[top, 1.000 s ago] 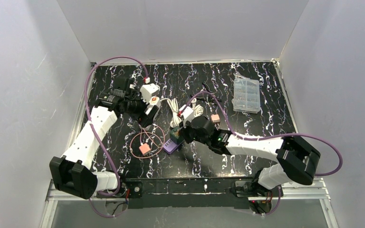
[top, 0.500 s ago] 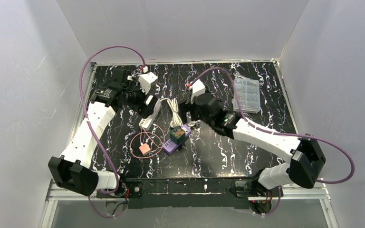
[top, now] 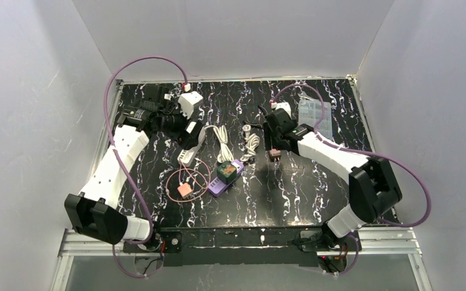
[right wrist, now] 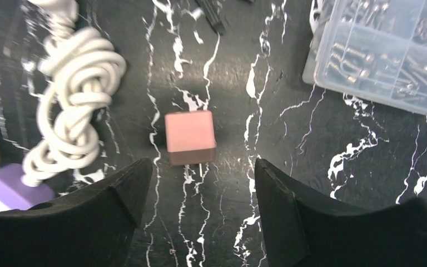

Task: Insert the plug
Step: Pick up the plug from the center of the board.

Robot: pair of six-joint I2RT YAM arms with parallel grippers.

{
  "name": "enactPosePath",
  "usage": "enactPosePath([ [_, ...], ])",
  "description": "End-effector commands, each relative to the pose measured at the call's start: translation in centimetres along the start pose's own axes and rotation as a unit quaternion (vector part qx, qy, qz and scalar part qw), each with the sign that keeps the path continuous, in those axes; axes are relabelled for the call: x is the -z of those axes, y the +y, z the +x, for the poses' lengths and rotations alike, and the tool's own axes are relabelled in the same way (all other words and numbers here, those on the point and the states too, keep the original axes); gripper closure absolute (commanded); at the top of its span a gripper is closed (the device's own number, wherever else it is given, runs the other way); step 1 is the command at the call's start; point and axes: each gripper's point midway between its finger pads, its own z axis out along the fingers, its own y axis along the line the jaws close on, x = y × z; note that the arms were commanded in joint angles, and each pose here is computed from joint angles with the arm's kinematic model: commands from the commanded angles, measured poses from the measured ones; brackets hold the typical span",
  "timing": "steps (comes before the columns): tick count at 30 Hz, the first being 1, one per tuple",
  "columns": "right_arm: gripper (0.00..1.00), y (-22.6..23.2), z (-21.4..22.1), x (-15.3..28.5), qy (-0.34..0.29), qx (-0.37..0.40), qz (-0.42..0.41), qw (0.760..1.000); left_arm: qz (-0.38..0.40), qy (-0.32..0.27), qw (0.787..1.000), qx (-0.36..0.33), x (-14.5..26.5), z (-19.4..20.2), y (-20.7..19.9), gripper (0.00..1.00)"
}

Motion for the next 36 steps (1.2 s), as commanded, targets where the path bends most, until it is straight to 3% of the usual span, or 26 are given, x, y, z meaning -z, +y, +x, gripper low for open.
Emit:
enactPosePath([
  [1, 0.20, -1.3, 1.6, -0.9, 0.023, 0.007, 0.042, 0.999, 0.077, 0.012, 0.997, 0.019, -0.8, 0.5, -2.9, 0.01],
  [4, 0.19, -1.6, 2.0, -1.9, 0.030, 0.006, 0.049, 0.998, 0.105, 0.032, 0.994, -0.002, -2.1, 0.7, -5.0, 0.01],
  [11, 0.34, -1.5, 3.1, -5.0, 0.064, 0.011, 0.063, 0.996, 0.148, 0.063, 0.987, -0.009, -4.3, 0.0, -7.4, 0.01],
  [21, 0.24, -0.3, 2.8, -5.9, 0.076, 0.003, 0.028, 0.997, 0.116, 0.067, 0.991, -0.030, -4.6, -0.3, -5.9, 0.01],
  [36, 0.28, 2.0, 3.1, -6.5, 0.100, -0.019, -0.043, 0.994, 0.071, 0.046, 0.996, -0.029, -3.6, -0.9, -4.0, 0.01],
])
